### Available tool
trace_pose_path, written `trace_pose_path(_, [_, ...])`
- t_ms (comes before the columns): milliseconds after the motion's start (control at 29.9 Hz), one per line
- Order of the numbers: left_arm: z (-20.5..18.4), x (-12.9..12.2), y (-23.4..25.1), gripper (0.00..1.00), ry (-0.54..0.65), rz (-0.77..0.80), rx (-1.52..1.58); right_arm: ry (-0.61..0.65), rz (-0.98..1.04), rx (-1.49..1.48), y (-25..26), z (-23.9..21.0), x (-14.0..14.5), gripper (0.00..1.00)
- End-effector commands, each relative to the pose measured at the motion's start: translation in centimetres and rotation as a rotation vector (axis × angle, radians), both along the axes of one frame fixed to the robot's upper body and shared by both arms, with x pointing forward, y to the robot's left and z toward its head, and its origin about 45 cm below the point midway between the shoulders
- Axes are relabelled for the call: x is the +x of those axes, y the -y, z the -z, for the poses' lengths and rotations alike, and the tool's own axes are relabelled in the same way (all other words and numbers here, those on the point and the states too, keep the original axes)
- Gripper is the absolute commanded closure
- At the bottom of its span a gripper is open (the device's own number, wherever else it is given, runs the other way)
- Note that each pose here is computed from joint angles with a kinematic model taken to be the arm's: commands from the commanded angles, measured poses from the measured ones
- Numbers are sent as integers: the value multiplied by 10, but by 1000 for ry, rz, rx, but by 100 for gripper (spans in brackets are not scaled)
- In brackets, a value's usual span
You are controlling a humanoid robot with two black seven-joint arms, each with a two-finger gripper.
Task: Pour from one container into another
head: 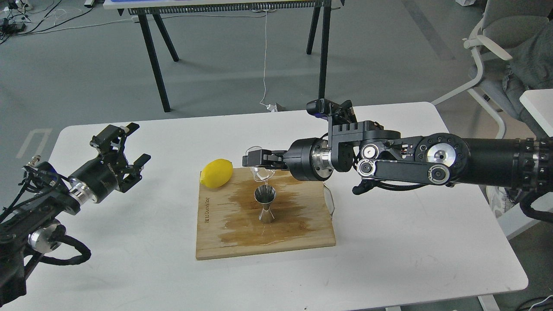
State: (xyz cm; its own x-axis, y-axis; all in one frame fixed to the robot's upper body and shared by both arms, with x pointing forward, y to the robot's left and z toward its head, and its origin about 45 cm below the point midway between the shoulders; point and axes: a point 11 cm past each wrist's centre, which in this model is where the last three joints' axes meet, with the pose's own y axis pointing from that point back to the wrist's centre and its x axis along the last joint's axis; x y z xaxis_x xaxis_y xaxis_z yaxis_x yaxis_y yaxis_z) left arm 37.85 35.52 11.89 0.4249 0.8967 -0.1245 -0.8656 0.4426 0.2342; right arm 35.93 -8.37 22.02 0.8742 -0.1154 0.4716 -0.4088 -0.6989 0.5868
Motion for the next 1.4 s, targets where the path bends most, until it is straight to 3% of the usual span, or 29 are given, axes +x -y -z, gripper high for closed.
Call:
trace_pose_path(0, [0, 0, 0, 1, 0, 0, 0, 14, -10, -7, 1, 0, 0, 76])
trace_pose_path(1370, [1, 0, 1, 1, -2, 1, 0, 140, -92, 17, 0, -3, 0, 78])
